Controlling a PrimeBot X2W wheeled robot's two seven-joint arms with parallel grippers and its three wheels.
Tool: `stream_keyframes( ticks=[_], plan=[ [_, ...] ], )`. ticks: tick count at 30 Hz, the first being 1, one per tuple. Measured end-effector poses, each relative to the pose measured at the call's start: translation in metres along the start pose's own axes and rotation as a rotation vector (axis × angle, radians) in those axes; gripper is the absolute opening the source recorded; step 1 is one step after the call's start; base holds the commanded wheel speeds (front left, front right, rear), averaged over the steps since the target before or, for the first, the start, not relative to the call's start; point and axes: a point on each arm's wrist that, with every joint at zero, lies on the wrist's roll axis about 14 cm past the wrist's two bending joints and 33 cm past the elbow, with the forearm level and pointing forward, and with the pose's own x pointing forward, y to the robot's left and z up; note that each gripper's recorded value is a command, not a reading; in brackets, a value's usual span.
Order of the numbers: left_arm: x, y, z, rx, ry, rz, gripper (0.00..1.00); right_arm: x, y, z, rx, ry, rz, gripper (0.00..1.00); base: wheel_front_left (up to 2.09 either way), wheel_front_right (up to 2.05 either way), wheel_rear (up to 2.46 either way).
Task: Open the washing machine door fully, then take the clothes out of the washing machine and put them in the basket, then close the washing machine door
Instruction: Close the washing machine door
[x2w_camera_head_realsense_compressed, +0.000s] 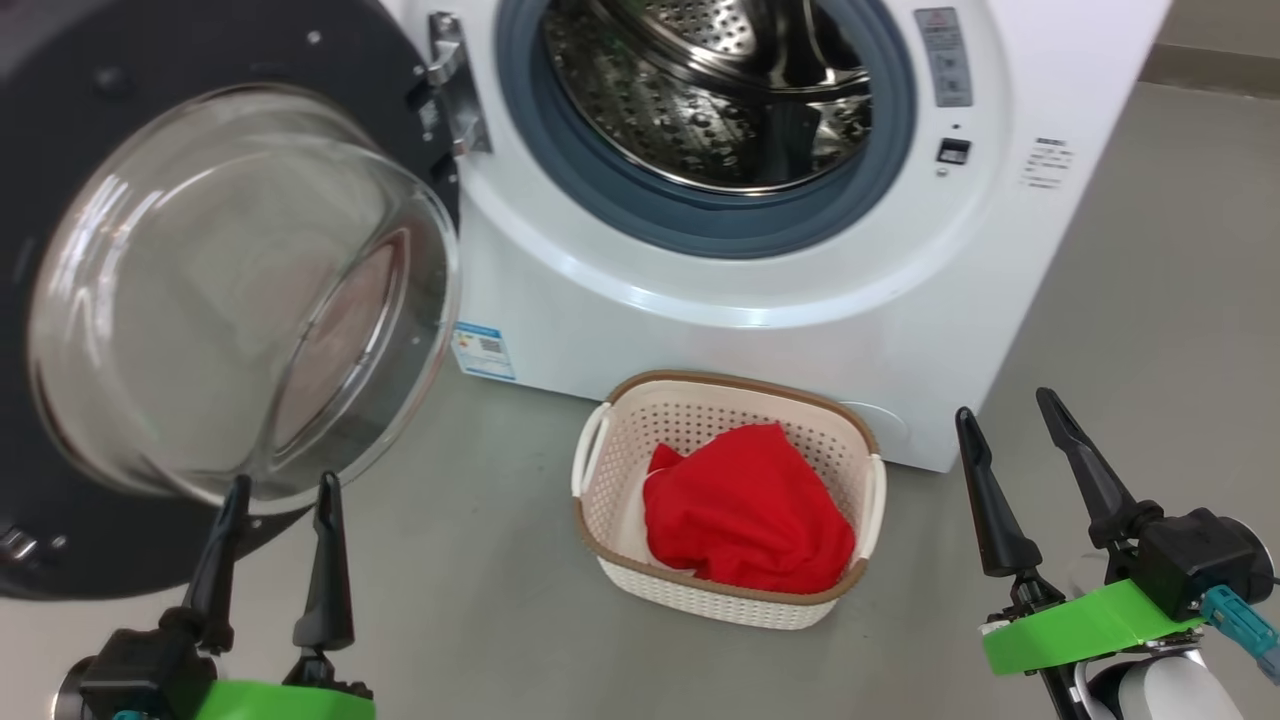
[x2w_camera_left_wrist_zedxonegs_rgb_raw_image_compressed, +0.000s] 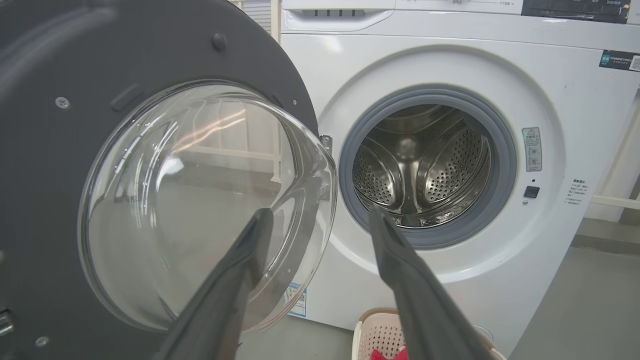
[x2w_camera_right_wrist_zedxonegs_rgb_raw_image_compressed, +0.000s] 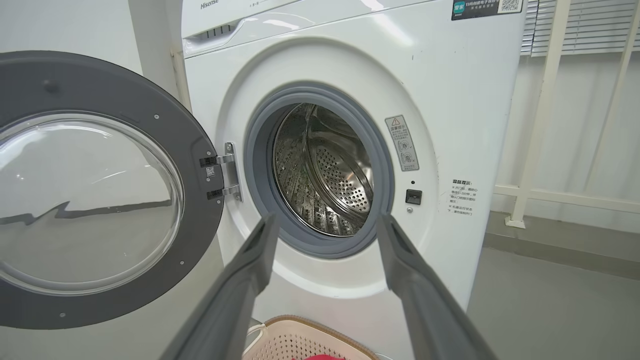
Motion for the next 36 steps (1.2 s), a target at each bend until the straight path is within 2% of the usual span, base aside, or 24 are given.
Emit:
stream_keyframes(
  ticks=[11,20,22,23,29,36],
  plan=[
    [-0.011,0.024,0.008,0.022,-0.015,0.077,1.0,0.013,0.021,-0.01,0.022,0.018,0.064,1.0,0.0,0.0,0.0],
    [-0.016,0.026,0.006,0.013,-0.007,0.097,1.0,0.013,0.022,-0.009,0.02,0.016,0.068,1.0,0.0,0.0,0.0],
    [-0.015,0.025,0.004,0.012,-0.001,0.094,0.42,0.012,0.021,-0.009,0.019,0.015,0.063,1.0,0.0,0.0,0.0],
    [-0.015,0.025,0.003,0.011,0.002,0.093,0.0,0.012,0.02,-0.009,0.018,0.016,0.061,1.0,0.0,0.0,0.0],
    [-0.007,0.018,0.008,0.009,-0.018,0.072,0.0,0.01,0.014,-0.008,0.015,0.016,0.045,1.0,0.0,0.0,0.0],
    [0.03,0.016,0.087,0.087,-0.259,0.04,0.0,0.007,0.009,-0.007,0.007,0.016,0.035,1.0,0.0,0.0,0.0]
  ],
)
